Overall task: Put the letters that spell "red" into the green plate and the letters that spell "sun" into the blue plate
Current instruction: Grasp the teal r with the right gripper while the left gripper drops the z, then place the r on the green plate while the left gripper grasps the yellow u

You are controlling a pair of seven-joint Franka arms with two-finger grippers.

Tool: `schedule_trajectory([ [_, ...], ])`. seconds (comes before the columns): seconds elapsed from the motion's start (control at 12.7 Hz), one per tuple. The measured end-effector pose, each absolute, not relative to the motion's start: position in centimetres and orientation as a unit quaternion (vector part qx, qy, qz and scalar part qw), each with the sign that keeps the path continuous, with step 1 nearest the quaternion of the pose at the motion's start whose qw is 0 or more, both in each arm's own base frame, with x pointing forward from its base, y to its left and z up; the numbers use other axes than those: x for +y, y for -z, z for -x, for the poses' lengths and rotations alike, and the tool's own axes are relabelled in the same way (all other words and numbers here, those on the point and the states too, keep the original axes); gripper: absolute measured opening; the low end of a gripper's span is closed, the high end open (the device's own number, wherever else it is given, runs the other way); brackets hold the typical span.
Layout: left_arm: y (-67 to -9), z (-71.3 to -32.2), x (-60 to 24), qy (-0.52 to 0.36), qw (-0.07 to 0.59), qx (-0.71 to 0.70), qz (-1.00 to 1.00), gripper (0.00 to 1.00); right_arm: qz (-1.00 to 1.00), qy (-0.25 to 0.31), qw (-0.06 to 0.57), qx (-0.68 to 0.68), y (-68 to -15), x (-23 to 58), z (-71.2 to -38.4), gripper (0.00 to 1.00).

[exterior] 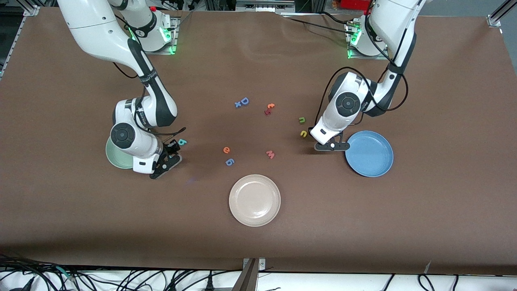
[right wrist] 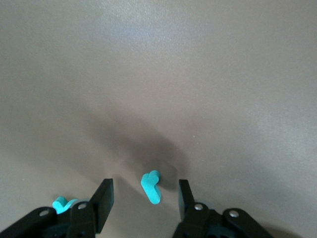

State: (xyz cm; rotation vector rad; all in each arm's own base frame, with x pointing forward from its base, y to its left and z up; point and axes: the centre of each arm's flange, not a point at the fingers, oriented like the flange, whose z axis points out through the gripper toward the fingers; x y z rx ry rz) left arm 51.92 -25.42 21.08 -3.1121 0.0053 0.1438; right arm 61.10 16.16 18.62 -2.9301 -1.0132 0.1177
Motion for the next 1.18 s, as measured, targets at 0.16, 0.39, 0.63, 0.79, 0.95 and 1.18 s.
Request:
schedule_trajectory([
  [0.16,-23.7,-53.6,-23.5,-0.042,0.042,0.017,0.998,0.22,0.945,-0.039,0.018,-0.325,-18.3,16.0,-61.1,0.59],
  [0.39,-25.5,-55.6,-20.0,-0.044,0.054,0.056,0.996,0.22,0.945,-0.037,0.017,-0.324,-18.1,15.8,-61.2,0.58],
  [0.63,-25.4,-57.5,-14.4,-0.05,0.048,0.084,0.994,0.22,0.946,-0.031,0.015,-0.323,-17.9,15.7,-61.3,0.47],
  [0.79,-24.5,-58.0,-12.8,-0.052,0.046,0.086,0.994,0.22,0.946,-0.03,0.015,-0.322,-17.9,15.5,-61.4,0.35],
  [0.95,-22.6,-58.2,-13.1,-0.053,0.044,0.09,0.994,0.22,0.946,-0.029,0.014,-0.321,-18.0,15.4,-61.5,0.18],
  [1.18,-20.1,-58.2,-12.5,-0.063,0.044,0.085,0.993,0.22,0.947,-0.029,0.014,-0.321,-18.0,15.4,-61.5,0.18],
])
